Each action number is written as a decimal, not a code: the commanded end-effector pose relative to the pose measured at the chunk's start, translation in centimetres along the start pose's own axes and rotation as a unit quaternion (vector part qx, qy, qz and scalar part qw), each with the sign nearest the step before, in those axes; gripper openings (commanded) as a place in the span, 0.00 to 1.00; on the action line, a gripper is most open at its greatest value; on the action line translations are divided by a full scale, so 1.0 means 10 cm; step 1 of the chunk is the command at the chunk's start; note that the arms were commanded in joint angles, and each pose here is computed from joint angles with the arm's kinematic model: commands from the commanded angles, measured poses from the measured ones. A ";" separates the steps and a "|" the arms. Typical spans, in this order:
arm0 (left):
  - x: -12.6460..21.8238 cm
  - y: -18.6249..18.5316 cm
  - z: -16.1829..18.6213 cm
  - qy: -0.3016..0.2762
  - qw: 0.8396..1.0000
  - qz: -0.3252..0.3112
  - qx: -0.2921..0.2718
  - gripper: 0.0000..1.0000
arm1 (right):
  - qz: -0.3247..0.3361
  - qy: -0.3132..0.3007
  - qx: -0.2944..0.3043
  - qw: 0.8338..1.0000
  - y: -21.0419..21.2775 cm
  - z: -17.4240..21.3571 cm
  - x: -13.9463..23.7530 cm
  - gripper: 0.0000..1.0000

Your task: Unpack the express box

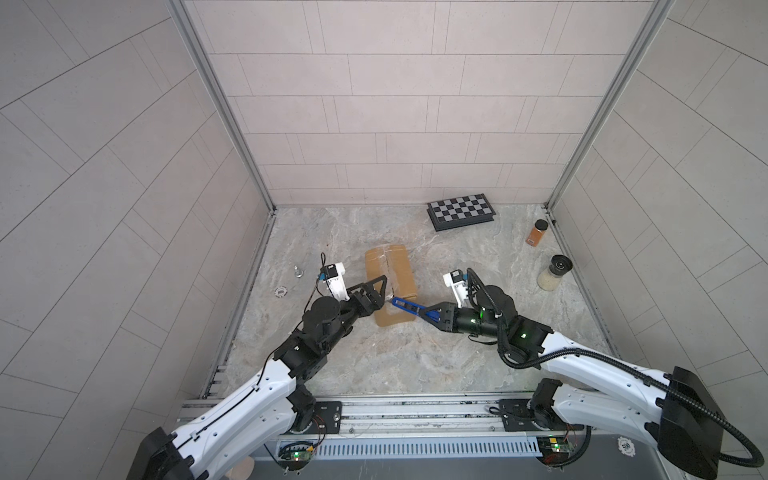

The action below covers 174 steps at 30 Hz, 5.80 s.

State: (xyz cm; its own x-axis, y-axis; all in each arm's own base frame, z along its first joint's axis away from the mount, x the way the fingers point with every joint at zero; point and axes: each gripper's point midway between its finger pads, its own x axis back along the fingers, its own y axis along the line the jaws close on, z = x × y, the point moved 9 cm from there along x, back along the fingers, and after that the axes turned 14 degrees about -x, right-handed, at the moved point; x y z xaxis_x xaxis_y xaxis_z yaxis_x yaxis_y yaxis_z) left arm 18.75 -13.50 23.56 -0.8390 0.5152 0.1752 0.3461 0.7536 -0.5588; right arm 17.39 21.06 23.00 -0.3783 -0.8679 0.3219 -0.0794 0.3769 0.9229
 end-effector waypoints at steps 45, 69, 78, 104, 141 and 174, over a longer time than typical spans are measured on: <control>-0.05 -0.34 -0.30 -0.032 0.999 0.022 -0.035 1.00 | 0.062 -0.108 -0.051 0.991 -0.09 -0.27 0.53 0.00; -1.00 -0.11 0.03 0.055 0.997 0.017 -0.048 1.00 | 0.088 -0.163 -0.047 0.982 -0.25 -0.24 0.90 0.00; -0.98 -0.03 0.05 0.062 0.997 0.009 -0.051 1.00 | 0.112 -0.214 -0.030 0.970 -0.28 -0.53 1.12 0.00; -1.01 0.06 0.05 0.070 0.997 0.002 -0.037 1.00 | 0.104 -0.130 0.084 0.982 -0.16 -1.17 0.37 0.00; -1.03 0.13 0.13 0.078 0.997 0.002 -0.025 1.00 | 0.001 -0.180 -0.073 0.981 -0.35 -0.19 1.11 0.00; -1.06 0.15 0.18 0.079 0.997 0.007 -0.010 1.00 | -0.022 -0.181 -0.083 0.980 -0.36 -0.20 1.08 0.00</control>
State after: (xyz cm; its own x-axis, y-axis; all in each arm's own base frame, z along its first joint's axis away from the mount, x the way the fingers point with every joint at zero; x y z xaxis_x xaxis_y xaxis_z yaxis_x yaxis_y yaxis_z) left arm 27.88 -18.85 22.68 -0.7915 0.5883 0.1655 0.4260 0.7253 -0.5408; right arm 15.48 9.53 21.97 -0.6762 -0.6865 0.2672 0.0912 0.2819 0.9551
